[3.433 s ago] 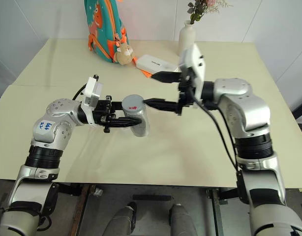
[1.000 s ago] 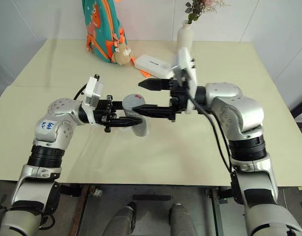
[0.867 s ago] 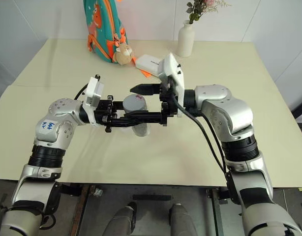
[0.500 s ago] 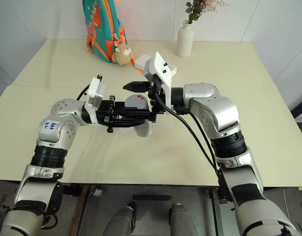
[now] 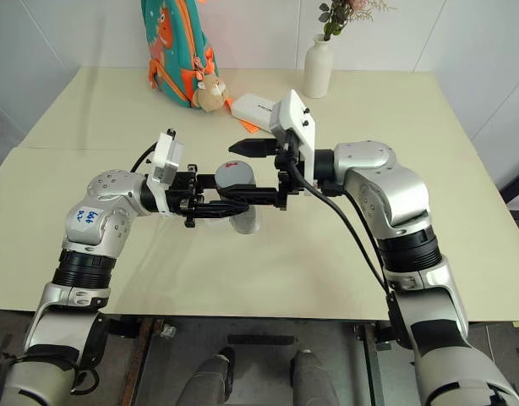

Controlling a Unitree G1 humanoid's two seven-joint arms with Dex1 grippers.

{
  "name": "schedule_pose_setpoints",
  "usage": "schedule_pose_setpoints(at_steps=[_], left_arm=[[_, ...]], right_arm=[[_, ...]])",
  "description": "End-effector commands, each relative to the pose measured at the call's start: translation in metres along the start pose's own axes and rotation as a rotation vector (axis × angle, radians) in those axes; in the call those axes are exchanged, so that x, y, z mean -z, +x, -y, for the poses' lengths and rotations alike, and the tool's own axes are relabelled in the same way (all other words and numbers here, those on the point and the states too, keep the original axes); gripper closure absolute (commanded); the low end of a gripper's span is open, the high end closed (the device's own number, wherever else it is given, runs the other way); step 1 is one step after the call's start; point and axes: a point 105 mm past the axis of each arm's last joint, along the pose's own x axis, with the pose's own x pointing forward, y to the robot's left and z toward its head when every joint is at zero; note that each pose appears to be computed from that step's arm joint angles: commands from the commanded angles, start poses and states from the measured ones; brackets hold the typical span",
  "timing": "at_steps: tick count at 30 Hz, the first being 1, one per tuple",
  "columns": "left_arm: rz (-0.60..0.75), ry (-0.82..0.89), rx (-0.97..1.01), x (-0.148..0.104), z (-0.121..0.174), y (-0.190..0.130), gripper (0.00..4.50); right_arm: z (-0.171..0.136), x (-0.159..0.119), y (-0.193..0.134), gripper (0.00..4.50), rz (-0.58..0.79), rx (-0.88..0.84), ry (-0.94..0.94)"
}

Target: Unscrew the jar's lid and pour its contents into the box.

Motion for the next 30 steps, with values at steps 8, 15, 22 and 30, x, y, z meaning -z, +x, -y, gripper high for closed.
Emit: schedule_pose_setpoints(at_steps=[8, 15, 22, 30], left_arm=[[0.035, 0.063, 0.035, -0.017, 0.003, -0.001, 2.50], [0.033, 0.059, 0.031, -0.016, 0.004, -0.003, 2.50], [0.033, 0.061, 0.028, -0.017, 0.003, -0.003, 2.50], [0.032, 0.061, 0.029, -0.017, 0.003, -0.003, 2.50]], right_arm=[[0.005, -0.008, -0.019, 0.02, 0.019, 0.031, -0.008], [0.006, -0.006, -0.022, 0.02, 0.015, 0.028, 0.005], [0.010, -0.004, -0.026, 0.02, 0.015, 0.039, 0.031], [0.012, 0.000, -0.033, 0.02, 0.010, 0.051, 0.051]])
